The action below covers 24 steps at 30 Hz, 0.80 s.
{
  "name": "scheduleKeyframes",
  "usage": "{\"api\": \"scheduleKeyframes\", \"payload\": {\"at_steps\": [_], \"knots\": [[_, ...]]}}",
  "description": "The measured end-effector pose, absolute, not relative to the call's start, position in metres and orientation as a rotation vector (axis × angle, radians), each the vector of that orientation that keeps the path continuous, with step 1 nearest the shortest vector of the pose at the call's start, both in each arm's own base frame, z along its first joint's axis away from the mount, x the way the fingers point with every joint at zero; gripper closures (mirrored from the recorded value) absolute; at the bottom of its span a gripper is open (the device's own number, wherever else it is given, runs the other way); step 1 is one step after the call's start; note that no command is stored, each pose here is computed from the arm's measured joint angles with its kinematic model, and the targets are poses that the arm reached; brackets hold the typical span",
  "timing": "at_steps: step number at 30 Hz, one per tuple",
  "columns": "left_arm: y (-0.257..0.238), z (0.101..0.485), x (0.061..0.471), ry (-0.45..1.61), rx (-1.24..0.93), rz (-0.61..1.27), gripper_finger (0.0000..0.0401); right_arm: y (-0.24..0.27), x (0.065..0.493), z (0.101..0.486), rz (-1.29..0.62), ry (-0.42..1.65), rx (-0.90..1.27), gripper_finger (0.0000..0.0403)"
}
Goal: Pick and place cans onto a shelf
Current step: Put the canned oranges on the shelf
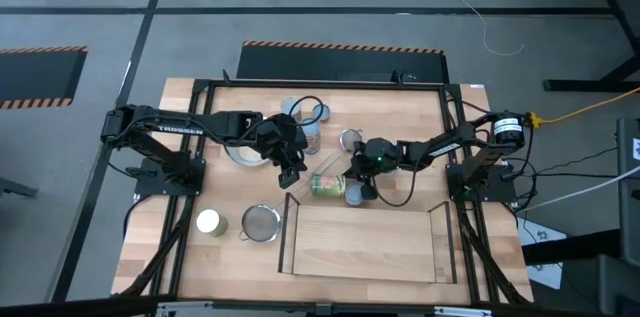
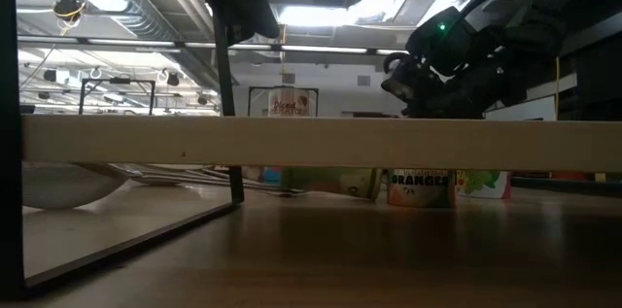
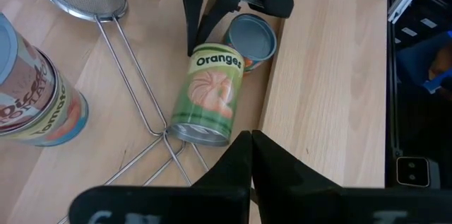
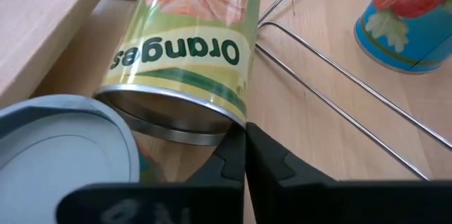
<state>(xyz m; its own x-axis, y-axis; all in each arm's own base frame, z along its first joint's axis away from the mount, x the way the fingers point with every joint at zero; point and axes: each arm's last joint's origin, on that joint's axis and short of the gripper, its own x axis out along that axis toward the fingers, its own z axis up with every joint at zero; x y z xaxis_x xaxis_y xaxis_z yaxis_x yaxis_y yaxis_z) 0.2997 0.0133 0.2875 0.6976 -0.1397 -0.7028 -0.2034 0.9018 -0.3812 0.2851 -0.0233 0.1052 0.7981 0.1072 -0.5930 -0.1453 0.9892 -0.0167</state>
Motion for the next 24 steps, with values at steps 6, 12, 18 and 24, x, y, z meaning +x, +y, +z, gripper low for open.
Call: {"api": "scheduleKeyframes", "payload": {"at_steps": [6,12,18,24], "knots": [[0.013,0.288,0.300,0.806,-0.458,0.037,0.0401,-0.023,0.283,0.112,0.132,0.625,-0.058,0.0401],[0.013,0.287,0.300,0.806,-0.458,0.037,0.0401,-0.023,0.279,0.133,0.122,0.573,-0.048,0.0401],[0.013,0.287,0.300,0.807,-0.458,0.037,0.0401,-0.022,0.268,0.159,0.122,0.544,-0.058,0.0402],[0.013,0.287,0.299,0.809,-0.458,0.038,0.0401,-0.019,0.247,0.189,0.128,0.533,-0.081,0.0402]]}}
